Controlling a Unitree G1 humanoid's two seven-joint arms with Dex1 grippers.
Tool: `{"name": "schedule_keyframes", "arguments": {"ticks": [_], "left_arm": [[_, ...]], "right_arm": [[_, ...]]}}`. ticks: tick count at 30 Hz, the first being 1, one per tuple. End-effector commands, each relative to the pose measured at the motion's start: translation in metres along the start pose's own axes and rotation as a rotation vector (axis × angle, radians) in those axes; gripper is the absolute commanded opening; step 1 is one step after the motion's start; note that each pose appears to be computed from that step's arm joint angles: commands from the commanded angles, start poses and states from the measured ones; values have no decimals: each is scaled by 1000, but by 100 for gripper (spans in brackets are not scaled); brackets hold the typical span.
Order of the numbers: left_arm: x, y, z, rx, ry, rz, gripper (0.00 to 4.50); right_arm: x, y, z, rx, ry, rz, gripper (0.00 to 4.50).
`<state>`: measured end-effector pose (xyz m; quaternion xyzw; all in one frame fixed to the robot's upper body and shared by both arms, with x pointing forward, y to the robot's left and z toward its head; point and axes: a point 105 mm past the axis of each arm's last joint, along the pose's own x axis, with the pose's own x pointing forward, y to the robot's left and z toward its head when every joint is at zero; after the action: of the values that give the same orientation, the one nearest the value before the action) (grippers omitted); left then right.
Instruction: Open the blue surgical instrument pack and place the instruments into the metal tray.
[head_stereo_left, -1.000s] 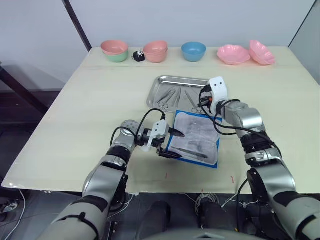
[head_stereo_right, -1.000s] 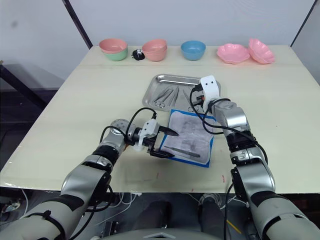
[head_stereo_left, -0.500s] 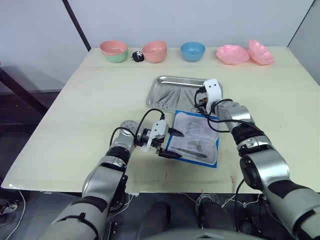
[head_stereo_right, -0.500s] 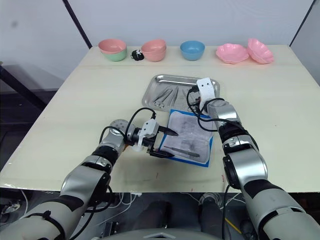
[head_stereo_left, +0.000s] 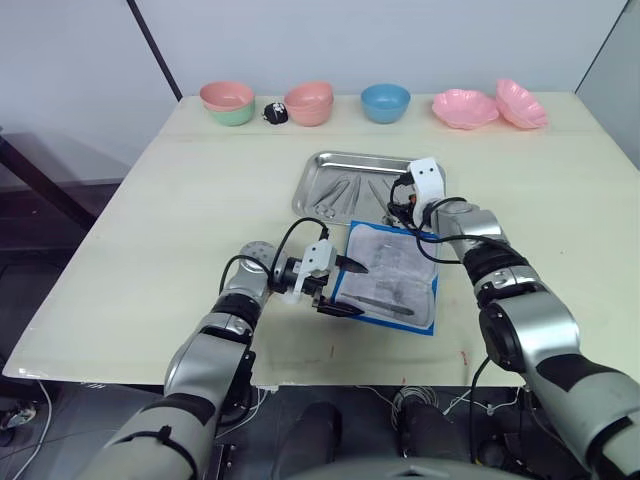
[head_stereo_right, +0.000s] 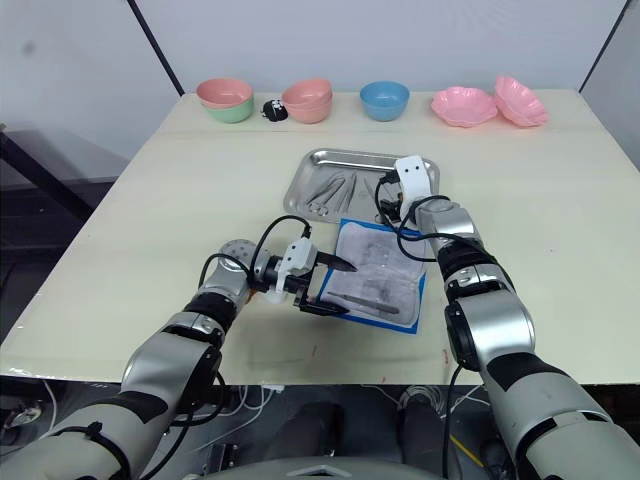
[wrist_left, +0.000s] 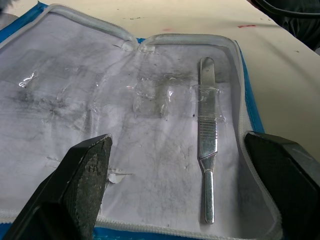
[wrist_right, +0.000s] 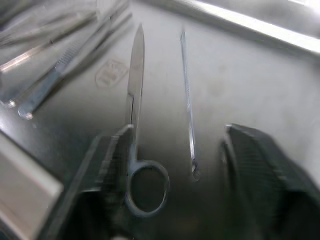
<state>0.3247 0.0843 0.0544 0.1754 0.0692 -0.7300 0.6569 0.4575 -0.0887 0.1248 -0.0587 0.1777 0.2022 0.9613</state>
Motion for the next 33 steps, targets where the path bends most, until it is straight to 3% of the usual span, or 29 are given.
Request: {"name": "schedule_keyframes", "arguments": {"ticks": [1, 8, 13, 16, 20, 24, 33], "left_arm": [[9, -23, -38, -179, 77, -21, 450], [7, -19, -36, -180, 76, -4, 450], [6, -23, -40, -180, 108, -30, 450], [7, -24, -39, -187, 99, -28, 450], [8, -23, -38, -187, 92, -27, 450], [10, -22, -35, -182, 79, -28, 450], [7, -26, -38, -158, 121, -64, 450]], "right_arm": [[-17, 2, 37, -57, -142, 31, 443], [-73, 13, 43, -161, -340, 184, 443], [-110, 11, 31, -232, -419, 217, 443], [-139, 17, 14, -273, -456, 315, 443], [-172, 23, -10, -313, -434, 456, 443], [-219, 16, -35, -307, -320, 634, 443], [-294, -21, -38, -291, -195, 755, 443]]}}
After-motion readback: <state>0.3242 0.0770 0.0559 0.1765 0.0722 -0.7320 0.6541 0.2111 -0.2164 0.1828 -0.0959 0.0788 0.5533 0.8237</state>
